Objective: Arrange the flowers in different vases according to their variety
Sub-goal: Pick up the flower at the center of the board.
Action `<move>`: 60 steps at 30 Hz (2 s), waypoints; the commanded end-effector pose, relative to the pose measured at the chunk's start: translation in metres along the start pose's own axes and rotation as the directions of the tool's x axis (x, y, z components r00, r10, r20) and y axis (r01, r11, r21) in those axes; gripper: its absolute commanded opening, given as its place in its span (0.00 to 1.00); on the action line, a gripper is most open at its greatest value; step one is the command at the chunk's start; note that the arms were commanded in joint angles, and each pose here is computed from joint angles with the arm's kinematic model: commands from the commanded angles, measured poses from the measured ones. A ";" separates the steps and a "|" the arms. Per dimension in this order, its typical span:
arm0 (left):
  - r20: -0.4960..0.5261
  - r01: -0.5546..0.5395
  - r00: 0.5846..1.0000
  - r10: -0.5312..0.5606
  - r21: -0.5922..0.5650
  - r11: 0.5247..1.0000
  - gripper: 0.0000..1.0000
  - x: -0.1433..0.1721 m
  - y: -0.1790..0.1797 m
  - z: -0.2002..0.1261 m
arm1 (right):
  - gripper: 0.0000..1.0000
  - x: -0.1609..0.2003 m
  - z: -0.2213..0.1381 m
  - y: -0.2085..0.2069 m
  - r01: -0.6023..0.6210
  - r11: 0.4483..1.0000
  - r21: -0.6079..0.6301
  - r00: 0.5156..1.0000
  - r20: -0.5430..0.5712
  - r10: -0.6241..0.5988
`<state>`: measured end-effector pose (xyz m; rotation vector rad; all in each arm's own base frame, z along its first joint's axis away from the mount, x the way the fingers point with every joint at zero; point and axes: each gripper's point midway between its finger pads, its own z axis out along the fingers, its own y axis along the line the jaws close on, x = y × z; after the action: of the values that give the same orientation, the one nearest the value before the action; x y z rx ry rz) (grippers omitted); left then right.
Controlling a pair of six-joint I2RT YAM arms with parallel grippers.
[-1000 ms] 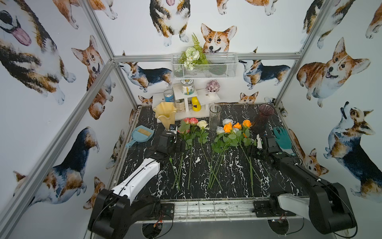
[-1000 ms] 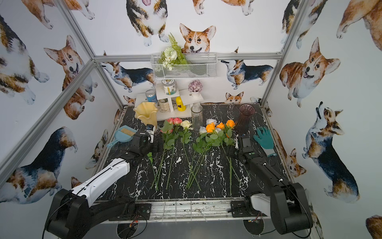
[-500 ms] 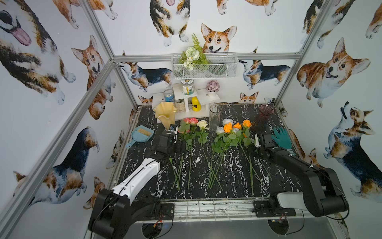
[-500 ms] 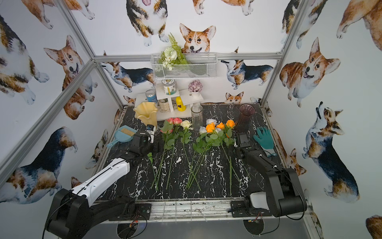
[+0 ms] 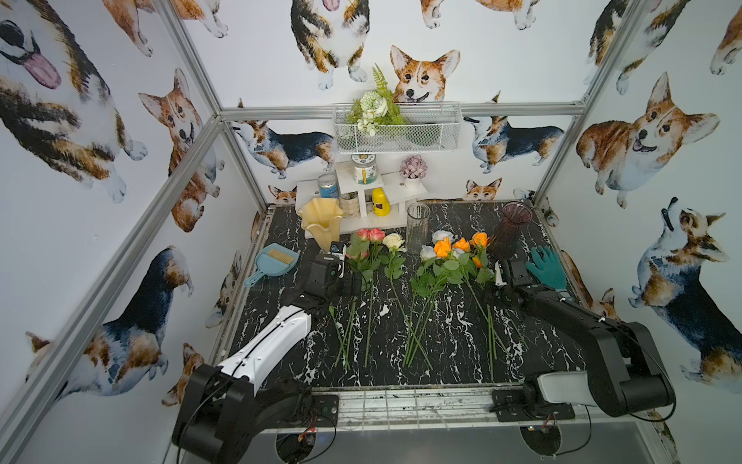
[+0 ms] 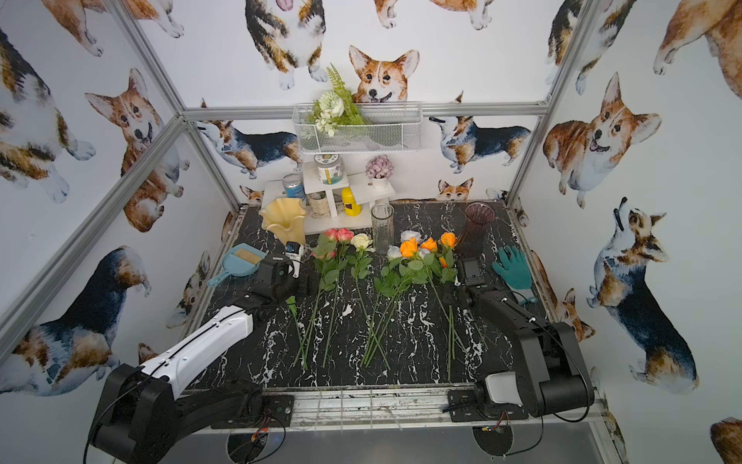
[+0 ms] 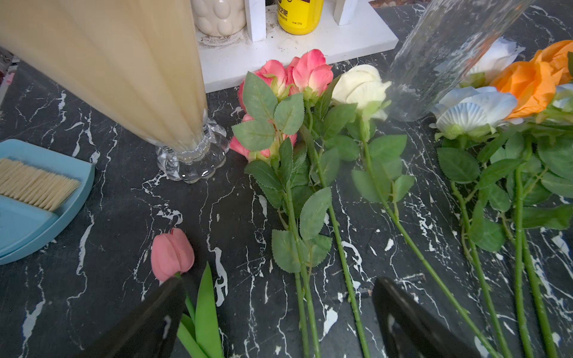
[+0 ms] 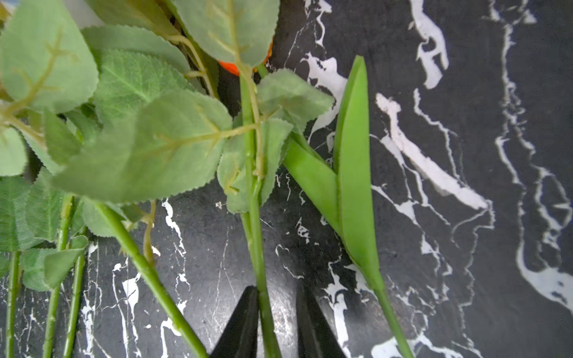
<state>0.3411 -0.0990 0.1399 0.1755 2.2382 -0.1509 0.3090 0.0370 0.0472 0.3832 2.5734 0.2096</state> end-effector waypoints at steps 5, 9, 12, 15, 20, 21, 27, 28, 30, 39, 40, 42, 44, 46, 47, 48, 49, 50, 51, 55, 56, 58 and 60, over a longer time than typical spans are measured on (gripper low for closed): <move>0.015 0.009 1.000 -0.009 0.001 1.000 1.00 -0.005 0.000 -0.002 | 0.22 -0.001 -0.005 -0.007 -0.009 0.999 0.035 1.000 0.015 0.008; 0.014 0.010 1.000 -0.010 0.001 1.000 1.00 -0.005 0.000 -0.002 | 0.12 -0.001 -0.004 -0.002 -0.009 1.000 0.013 1.000 0.007 0.009; 0.015 0.011 1.000 -0.011 0.003 1.000 1.00 -0.006 -0.001 -0.002 | 0.11 -0.002 -0.002 0.000 -0.011 1.000 0.002 1.000 0.009 0.011; 0.016 0.011 1.000 -0.011 0.002 1.000 1.00 -0.006 -0.001 -0.002 | 0.13 0.000 0.001 0.000 -0.004 1.000 0.004 1.000 -0.007 0.004; 0.015 0.012 1.000 -0.012 -0.001 1.000 1.00 -0.006 0.000 -0.002 | 0.15 0.002 0.004 -0.002 -0.002 1.000 0.014 1.000 -0.020 0.003; 0.015 0.011 1.000 -0.011 -0.002 1.000 1.00 -0.006 0.000 -0.002 | 0.15 0.002 0.005 -0.002 -0.004 1.000 0.015 1.000 -0.017 0.004; 0.016 0.011 1.000 -0.011 -0.002 1.000 1.00 -0.006 0.000 -0.003 | 0.16 0.001 0.007 -0.004 -0.005 1.000 0.028 1.000 -0.012 0.006; 0.014 0.011 1.000 -0.011 -0.002 1.000 1.00 -0.005 0.000 -0.003 | 0.16 0.001 0.007 -0.005 -0.004 0.999 0.032 1.000 -0.013 0.005; 0.014 0.011 1.000 -0.011 -0.005 1.000 1.00 -0.005 0.001 -0.002 | 0.18 0.001 0.007 -0.007 0.006 0.999 0.043 1.000 -0.019 -0.005; 0.016 0.014 1.000 -0.014 -0.007 1.000 1.00 -0.006 0.001 -0.002 | 0.05 0.001 0.006 -0.009 0.001 0.999 0.043 1.000 -0.006 -0.001; 0.015 0.013 1.000 -0.013 -0.009 1.000 1.00 -0.006 0.002 -0.002 | 0.03 0.001 0.005 -0.009 0.001 0.999 0.045 1.000 -0.007 -0.001; 0.017 0.014 1.000 -0.014 -0.010 1.000 1.00 -0.006 0.002 -0.003 | 0.00 0.000 0.004 -0.009 0.001 0.999 0.041 1.000 -0.002 -0.001; 0.017 0.014 1.000 -0.014 -0.010 1.000 1.00 -0.006 0.002 -0.003 | 0.00 -0.003 0.000 -0.006 0.005 1.000 0.027 1.000 0.009 -0.006; 0.017 0.014 1.000 -0.014 -0.009 1.000 1.00 -0.006 0.001 -0.003 | 0.00 -0.009 -0.008 -0.002 0.007 1.000 0.011 0.999 0.037 -0.007; 0.017 0.014 1.000 -0.014 -0.008 1.000 1.00 -0.006 0.001 -0.003 | 0.00 -0.013 -0.013 0.000 0.009 1.000 0.002 0.998 0.055 -0.009; 0.014 0.014 1.000 -0.014 -0.009 1.000 1.00 -0.006 0.002 -0.002 | 0.00 -0.017 -0.019 0.002 0.013 1.000 -0.006 0.997 0.075 -0.012; 0.015 0.013 1.000 -0.013 -0.005 1.000 1.00 -0.006 0.001 -0.002 | 0.00 -0.022 -0.025 0.004 0.018 1.000 -0.013 0.995 0.095 -0.017; 0.014 0.012 1.000 -0.012 -0.004 1.000 1.00 -0.005 0.001 -0.002 | 0.00 -0.026 -0.031 0.007 0.027 0.999 -0.017 0.993 0.112 -0.025; 0.013 0.013 1.000 -0.013 -0.002 1.000 1.00 -0.005 0.000 -0.002 | 0.00 -0.031 -0.037 0.007 0.032 0.999 -0.015 0.991 0.129 -0.029; 0.015 0.018 1.000 -0.018 0.003 1.000 1.00 -0.007 -0.001 -0.002 | 0.00 -0.048 -0.060 0.016 0.071 0.997 -0.012 0.976 0.207 -0.067; 0.013 0.018 1.000 -0.018 0.002 1.000 1.00 -0.006 -0.001 -0.002 | 0.00 -0.056 -0.072 0.018 0.074 0.997 -0.013 0.965 0.255 -0.068; 0.014 0.020 1.000 -0.020 0.001 1.000 1.00 -0.006 0.000 -0.002 | 0.00 -0.066 -0.082 0.019 0.079 0.997 -0.008 0.953 0.294 -0.073; 0.018 0.022 1.000 -0.022 0.001 1.000 1.00 -0.007 0.000 -0.002 | 0.00 -0.075 -0.090 0.023 0.087 0.996 -0.012 0.940 0.331 -0.078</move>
<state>0.3423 -0.0985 0.1428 0.1561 2.2323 -0.1548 0.3251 0.0351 0.1519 0.2829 2.2880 0.1894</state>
